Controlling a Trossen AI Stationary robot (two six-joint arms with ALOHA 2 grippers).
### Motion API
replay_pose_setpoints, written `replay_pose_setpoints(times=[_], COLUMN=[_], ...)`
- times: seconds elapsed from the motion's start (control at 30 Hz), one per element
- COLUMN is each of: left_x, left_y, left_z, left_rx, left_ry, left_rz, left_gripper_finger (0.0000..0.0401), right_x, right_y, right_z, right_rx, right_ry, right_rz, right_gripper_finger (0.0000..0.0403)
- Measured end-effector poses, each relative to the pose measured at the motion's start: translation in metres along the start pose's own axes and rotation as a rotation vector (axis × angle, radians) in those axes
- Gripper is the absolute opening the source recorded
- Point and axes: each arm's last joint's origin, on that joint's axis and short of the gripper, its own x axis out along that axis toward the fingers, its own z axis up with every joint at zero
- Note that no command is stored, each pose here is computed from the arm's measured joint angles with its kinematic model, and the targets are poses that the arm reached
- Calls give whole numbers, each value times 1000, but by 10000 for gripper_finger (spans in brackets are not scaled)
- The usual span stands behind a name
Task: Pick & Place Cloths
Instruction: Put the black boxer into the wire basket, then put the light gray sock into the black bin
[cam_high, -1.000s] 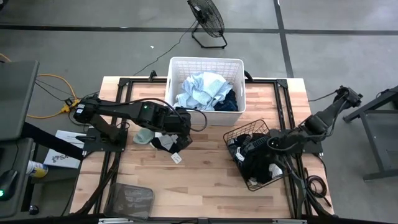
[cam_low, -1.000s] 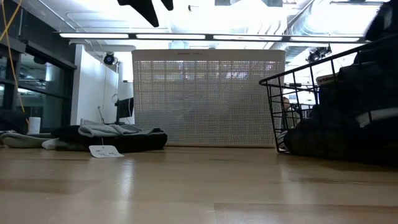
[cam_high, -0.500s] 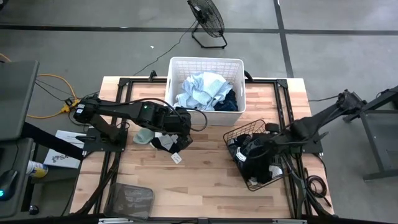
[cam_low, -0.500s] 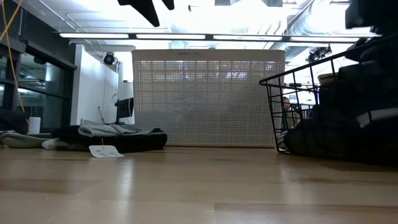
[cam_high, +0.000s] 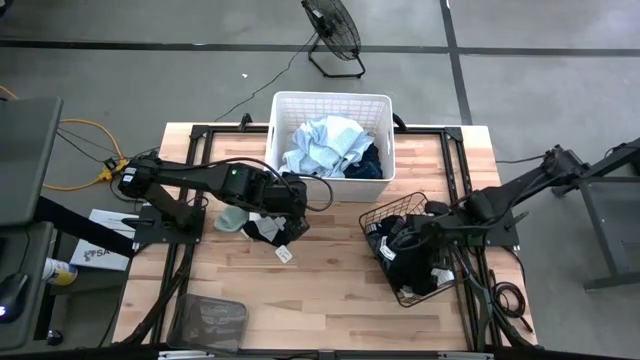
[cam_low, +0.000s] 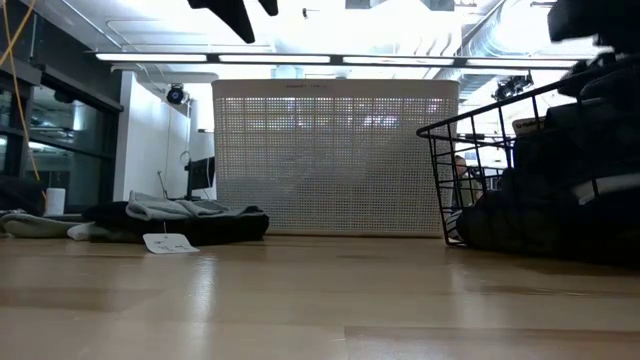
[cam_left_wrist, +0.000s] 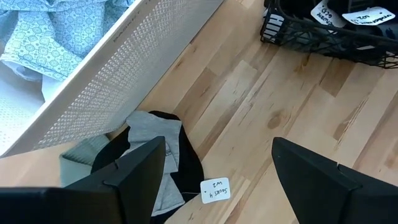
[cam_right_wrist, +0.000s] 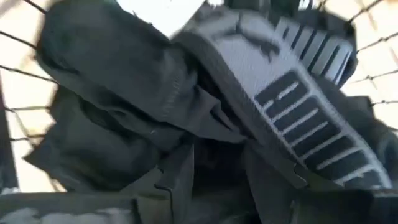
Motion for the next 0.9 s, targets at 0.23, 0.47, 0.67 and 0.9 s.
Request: replay_pose_setpoints(times=[0.23,0.47,0.67,0.9], left_x=[0,0,3,22], left_y=[0,3,5,4], left_z=[0,-3,-5,-10], left_rx=[0,-20,-28,-28], left_ry=[2,25,20,88], left_rz=[-2,33,108,243], left_gripper_finger=[290,290,290,290], right_x=[-32,-59,-78,-98], right_y=[-1,-5,-12,-19], right_z=[2,-2,-8,-12], right_rx=[-2,197,394,464], right_ry=[-110,-209,-308,-484], right_rz=[41,87,141,180], right_gripper_finger=[134,134,134,134])
